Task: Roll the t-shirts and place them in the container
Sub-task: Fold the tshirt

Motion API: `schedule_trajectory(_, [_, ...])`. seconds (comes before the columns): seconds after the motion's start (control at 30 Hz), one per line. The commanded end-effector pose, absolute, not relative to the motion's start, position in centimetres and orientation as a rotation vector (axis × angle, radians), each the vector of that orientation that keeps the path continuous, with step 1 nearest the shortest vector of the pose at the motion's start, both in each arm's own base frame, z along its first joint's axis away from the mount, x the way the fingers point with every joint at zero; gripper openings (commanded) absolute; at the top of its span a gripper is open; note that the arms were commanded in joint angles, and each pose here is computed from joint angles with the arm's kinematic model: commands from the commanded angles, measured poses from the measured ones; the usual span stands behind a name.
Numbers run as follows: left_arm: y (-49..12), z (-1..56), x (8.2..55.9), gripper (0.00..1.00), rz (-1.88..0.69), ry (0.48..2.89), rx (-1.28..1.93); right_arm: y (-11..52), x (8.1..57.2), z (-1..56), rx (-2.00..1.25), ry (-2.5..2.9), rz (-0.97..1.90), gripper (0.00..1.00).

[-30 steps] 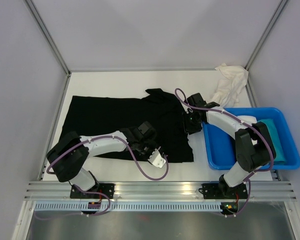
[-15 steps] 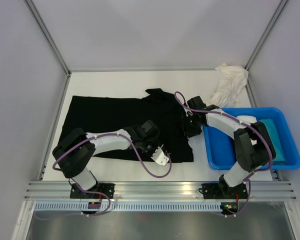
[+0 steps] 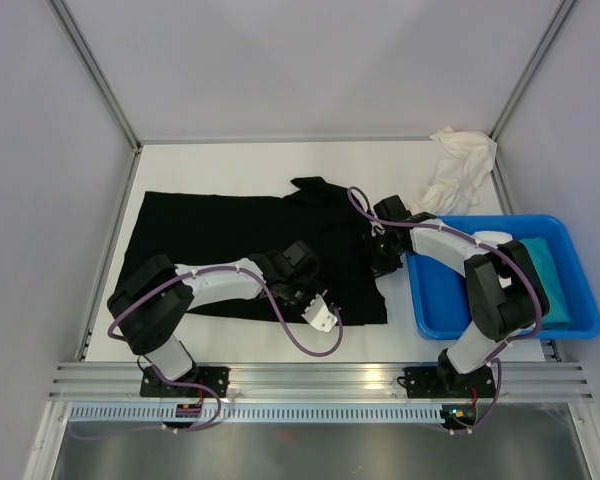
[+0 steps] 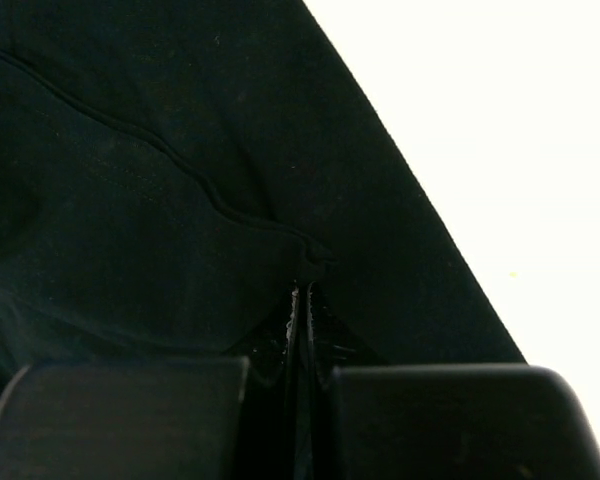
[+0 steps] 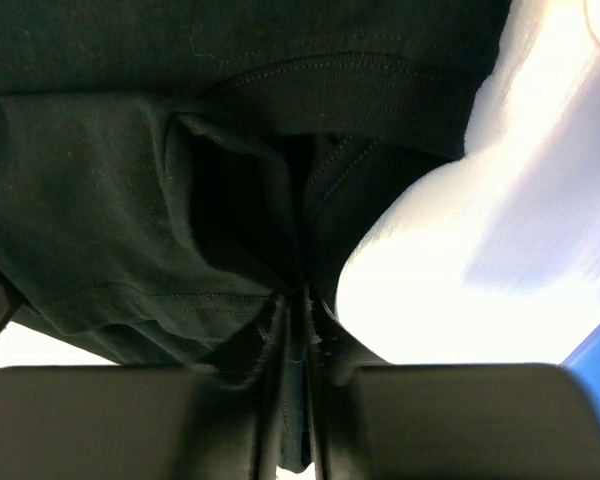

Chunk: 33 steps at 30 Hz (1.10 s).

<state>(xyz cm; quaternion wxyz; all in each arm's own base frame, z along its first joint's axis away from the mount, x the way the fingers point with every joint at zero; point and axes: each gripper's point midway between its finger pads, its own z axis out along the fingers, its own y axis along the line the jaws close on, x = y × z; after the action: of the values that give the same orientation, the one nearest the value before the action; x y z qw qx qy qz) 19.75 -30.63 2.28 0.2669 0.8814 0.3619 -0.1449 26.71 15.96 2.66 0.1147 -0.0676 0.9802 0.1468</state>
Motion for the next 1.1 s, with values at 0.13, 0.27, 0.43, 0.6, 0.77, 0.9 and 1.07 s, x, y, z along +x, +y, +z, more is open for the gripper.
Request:
schedule_trajectory(0.13, [-31.1, 3.8, 20.2, 0.02, -0.337, 0.881, 2.375, 16.2, 27.6, 3.8, -0.213, 2.834, 0.428, 0.11])
schedule_trajectory(0.27, [-31.0, 4.6, 20.5, 0.02, -0.348, 0.897, 2.361, 16.2, 28.0, 4.9, -0.226, 2.818, 0.427, 0.07])
schedule_trajectory(0.43, [-29.7, 5.3, 20.4, 0.02, -0.381, 0.899, 2.399, 15.9, 28.1, 5.6, -0.234, 2.811, 0.400, 0.02])
schedule_trajectory(0.6, [-27.3, 6.3, 21.4, 0.02, -0.402, 0.915, 2.455, 16.3, 27.6, 6.4, -0.235, 2.808, 0.448, 0.00])
schedule_trajectory(0.77, [-26.4, 6.6, 22.6, 0.02, -0.364, 0.879, 2.473, 17.5, 27.3, 7.3, -0.240, 2.789, 0.534, 0.00])
schedule_trajectory(0.9, [-25.5, 6.2, 21.9, 0.02, -0.412, 0.895, 2.494, 18.5, 26.2, 7.2, -0.250, 2.799, 0.570, 0.00])
schedule_trajectory(1.07, [-24.4, 5.0, 19.6, 0.02, -0.509, 0.916, 2.526, 19.4, 24.3, 6.1, -0.254, 2.819, 0.620, 0.00])
